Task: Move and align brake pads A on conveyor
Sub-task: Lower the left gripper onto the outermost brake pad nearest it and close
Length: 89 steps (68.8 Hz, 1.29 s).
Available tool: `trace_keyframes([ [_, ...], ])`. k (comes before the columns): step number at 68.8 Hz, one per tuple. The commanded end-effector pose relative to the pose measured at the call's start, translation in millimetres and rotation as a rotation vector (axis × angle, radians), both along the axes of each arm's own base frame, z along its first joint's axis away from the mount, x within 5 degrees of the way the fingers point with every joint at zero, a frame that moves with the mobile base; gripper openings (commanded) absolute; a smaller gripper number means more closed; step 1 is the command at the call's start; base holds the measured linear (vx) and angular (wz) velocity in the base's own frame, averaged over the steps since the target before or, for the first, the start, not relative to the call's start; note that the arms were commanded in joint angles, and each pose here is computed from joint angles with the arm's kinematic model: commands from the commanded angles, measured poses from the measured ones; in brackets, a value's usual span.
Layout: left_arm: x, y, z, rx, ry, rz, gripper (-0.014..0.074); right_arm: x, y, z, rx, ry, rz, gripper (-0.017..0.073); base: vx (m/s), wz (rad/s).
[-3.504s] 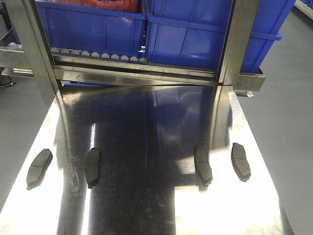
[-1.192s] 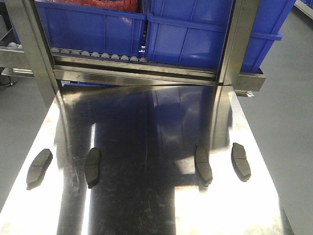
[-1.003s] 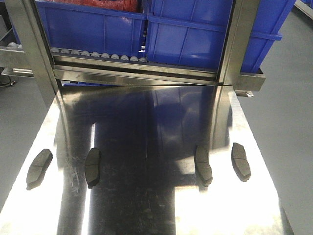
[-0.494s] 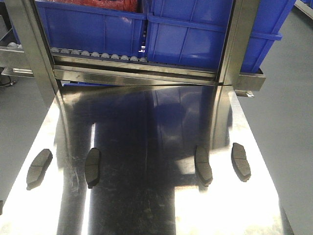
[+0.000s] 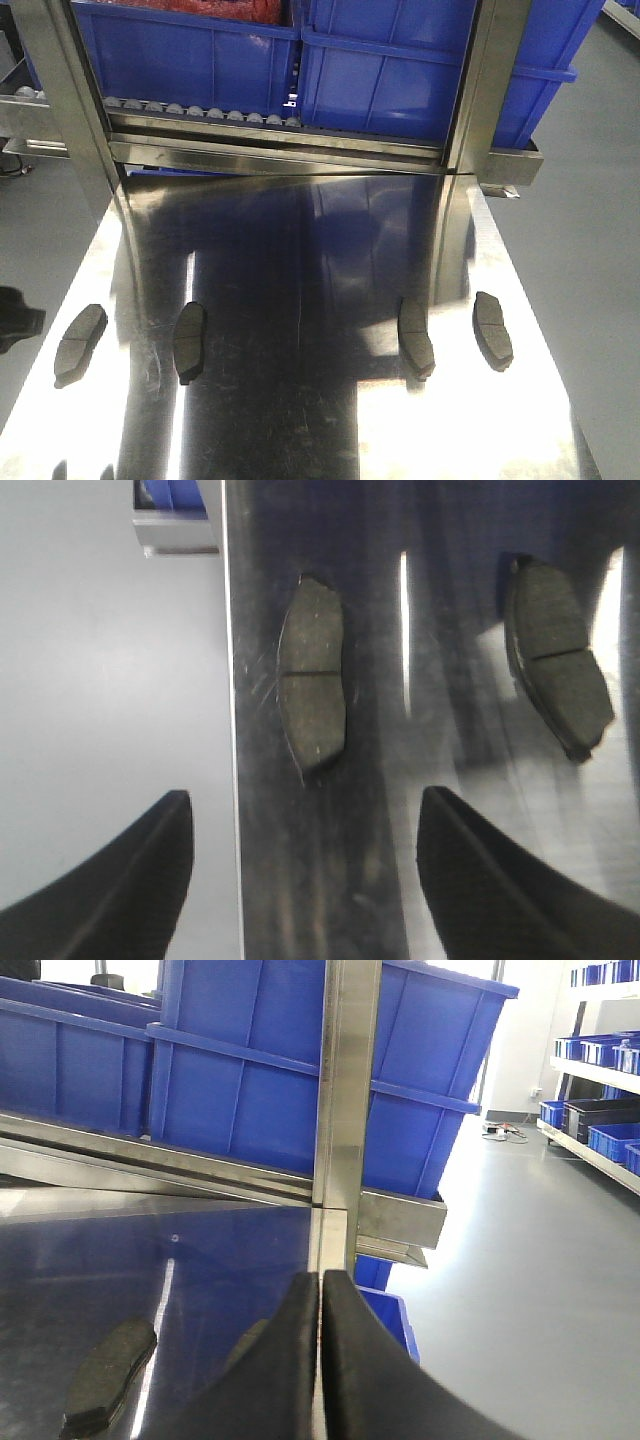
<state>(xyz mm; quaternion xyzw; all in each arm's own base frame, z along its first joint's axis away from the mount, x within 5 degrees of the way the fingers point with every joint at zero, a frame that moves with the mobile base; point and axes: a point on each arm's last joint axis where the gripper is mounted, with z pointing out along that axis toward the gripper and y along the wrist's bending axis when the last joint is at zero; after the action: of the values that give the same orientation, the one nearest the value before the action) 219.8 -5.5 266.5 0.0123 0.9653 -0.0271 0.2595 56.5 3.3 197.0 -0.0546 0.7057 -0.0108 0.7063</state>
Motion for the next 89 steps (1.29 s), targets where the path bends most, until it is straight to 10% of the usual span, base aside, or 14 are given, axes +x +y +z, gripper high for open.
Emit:
trace_keyframes([
  [1, 26, -6.0, 8, 0.005, -0.023, -0.040, 0.0472, -1, 0, 6, -0.008, -0.084, 0.001, -0.0010, 0.00, 0.00],
  [20, 77, -25.4, -18, 0.022, 0.085, -0.108, 0.0472, -1, 0, 6, -0.008, -0.084, 0.001, -0.0010, 0.00, 0.00],
  [89, 114, -22.1, -78, 0.008, 0.206, 0.049, 0.0472, -1, 0, 6, -0.008, -0.084, -0.002, -0.0010, 0.00, 0.00],
])
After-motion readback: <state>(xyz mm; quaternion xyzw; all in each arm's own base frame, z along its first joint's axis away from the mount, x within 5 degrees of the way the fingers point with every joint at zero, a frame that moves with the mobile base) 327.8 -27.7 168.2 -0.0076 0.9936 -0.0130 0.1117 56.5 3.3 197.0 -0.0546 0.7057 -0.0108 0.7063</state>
